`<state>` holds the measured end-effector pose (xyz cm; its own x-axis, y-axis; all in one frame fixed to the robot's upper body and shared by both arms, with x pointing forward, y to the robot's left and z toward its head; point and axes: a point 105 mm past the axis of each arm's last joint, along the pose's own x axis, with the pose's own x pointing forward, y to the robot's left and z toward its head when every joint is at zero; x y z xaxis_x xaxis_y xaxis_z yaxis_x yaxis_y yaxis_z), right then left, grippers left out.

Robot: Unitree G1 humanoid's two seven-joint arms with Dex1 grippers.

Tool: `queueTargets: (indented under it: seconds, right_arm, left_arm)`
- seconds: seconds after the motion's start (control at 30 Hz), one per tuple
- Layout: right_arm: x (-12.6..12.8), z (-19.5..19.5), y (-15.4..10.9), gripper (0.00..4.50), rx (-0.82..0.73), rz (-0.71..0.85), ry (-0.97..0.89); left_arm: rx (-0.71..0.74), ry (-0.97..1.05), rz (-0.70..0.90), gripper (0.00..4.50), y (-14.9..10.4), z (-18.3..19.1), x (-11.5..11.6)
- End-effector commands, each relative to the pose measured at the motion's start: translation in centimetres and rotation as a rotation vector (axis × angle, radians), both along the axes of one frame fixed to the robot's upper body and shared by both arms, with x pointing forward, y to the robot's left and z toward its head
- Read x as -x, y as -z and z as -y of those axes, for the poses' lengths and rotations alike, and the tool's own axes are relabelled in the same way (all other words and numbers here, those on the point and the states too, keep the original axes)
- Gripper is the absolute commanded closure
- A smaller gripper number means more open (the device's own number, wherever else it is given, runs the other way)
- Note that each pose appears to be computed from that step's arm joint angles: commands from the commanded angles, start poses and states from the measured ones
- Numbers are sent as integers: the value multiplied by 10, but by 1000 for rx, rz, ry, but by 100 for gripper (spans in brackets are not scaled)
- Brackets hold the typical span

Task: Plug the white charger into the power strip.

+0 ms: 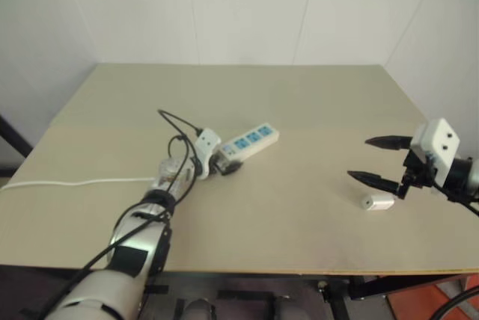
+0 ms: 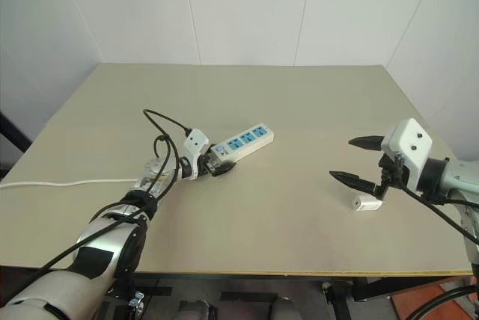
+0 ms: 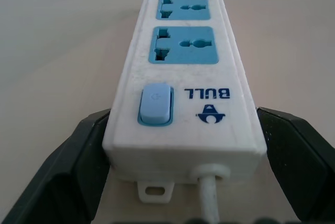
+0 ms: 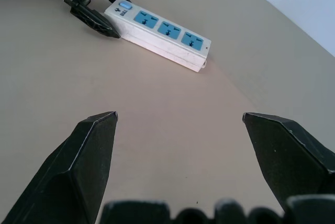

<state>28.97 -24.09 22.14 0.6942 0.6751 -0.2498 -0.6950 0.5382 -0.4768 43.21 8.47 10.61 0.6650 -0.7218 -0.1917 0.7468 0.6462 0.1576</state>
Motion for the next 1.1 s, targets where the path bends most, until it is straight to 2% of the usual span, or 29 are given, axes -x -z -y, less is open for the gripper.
queueTargets:
  seconds: [0.03,0.07,0.23,0.27,0.37,0.43,0.7,0.8,1.03,1.1]
  right_arm:
    - [6,-4,-16,1,-3,51,-15]
    - [7,-5,-17,1,-4,51,-18]
    - [9,-8,-19,0,-10,54,-24]
    - [9,-8,-19,0,-11,54,-24]
    - [10,-9,-18,0,-12,52,-23]
    - [11,-8,-18,0,-12,49,-20]
    - [12,-6,-15,0,-17,37,-13]
    - [11,-9,-14,0,-22,31,-21]
    - [8,-13,-13,0,-31,28,-33]
    - [8,-13,-13,0,-32,28,-33]
  left_arm:
    - [2,14,18,0,-2,8,0]
    - [-1,20,19,0,-1,10,1]
    - [11,16,16,112,3,9,2]
    - [11,14,15,121,4,8,2]
    - [-9,65,25,121,3,8,7]
    - [-22,171,30,121,-1,10,15]
    - [-37,614,-3,121,-10,-4,65]
    - [-43,668,5,121,-6,-4,79]
    - [-28,657,4,121,14,4,93]
    - [-20,658,0,47,14,5,94]
